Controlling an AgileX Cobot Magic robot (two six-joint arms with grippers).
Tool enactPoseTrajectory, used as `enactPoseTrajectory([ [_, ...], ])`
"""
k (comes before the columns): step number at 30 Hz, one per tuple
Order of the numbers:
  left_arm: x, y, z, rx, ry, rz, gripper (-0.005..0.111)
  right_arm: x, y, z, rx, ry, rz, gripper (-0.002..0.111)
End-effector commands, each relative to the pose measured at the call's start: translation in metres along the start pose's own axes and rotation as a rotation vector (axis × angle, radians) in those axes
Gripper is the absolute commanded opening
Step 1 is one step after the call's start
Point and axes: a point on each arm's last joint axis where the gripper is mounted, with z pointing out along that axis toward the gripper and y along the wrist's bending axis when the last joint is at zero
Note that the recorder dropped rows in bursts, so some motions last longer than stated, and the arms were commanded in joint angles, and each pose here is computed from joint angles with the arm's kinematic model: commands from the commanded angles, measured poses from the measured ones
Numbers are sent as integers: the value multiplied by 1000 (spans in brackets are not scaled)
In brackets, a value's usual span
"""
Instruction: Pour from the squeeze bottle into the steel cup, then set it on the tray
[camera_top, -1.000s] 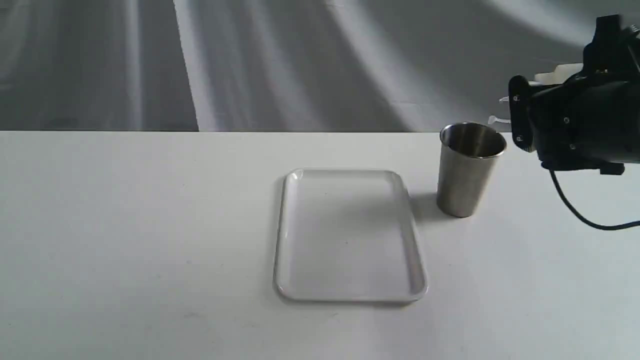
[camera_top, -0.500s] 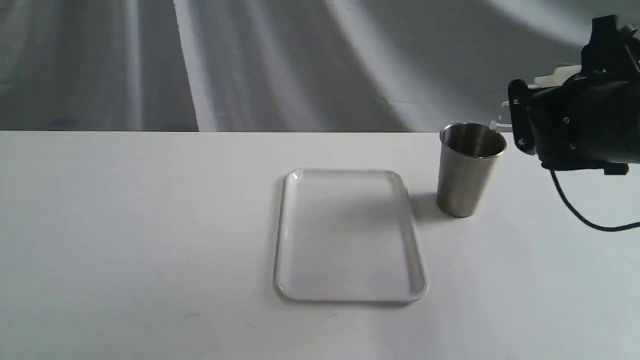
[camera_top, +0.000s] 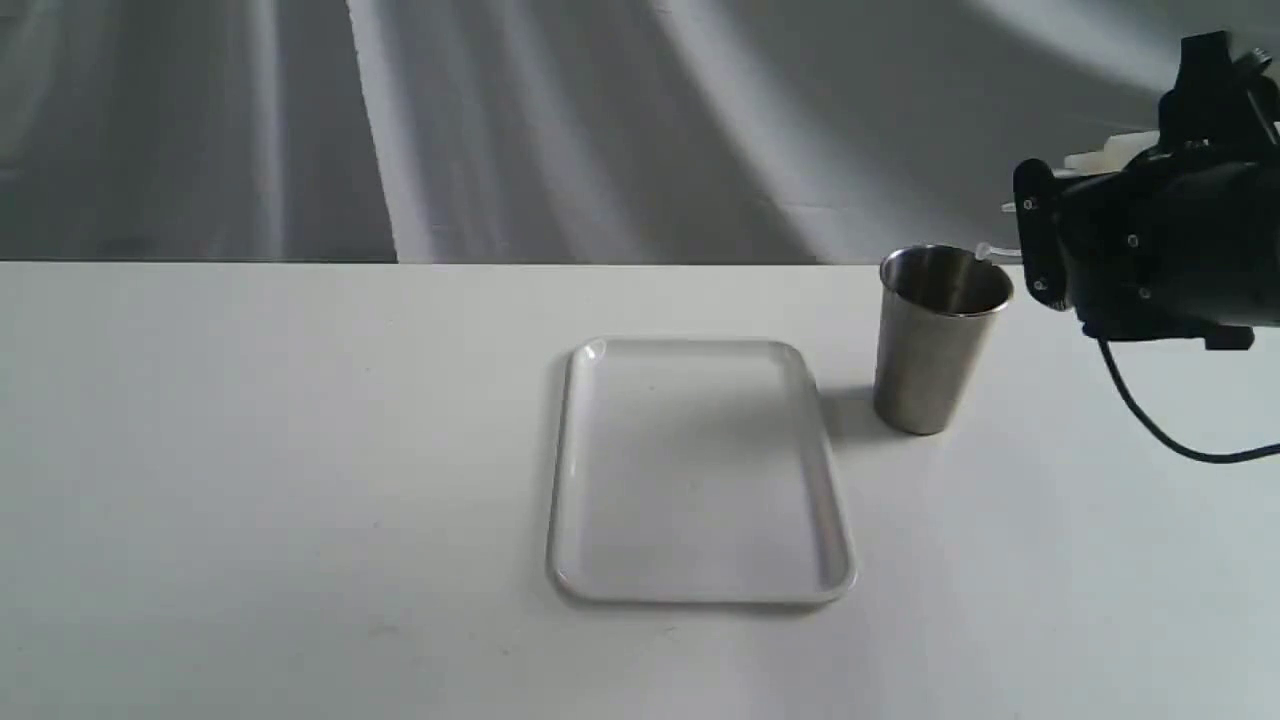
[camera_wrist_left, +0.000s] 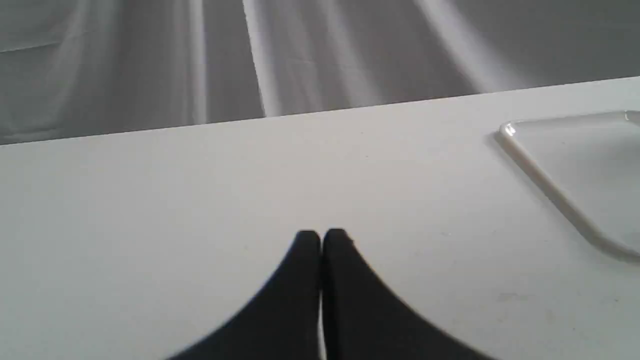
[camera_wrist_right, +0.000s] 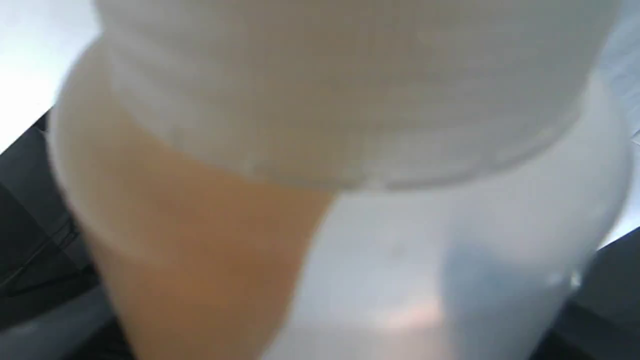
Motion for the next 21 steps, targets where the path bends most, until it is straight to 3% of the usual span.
enactPoseTrajectory([
  [1,1,0,0,6,-5,-1,0,2,-9,-3,41,3,-5,0],
  [21,1,0,0,6,-5,-5,0,2,-9,-3,41,-2,-41,0],
])
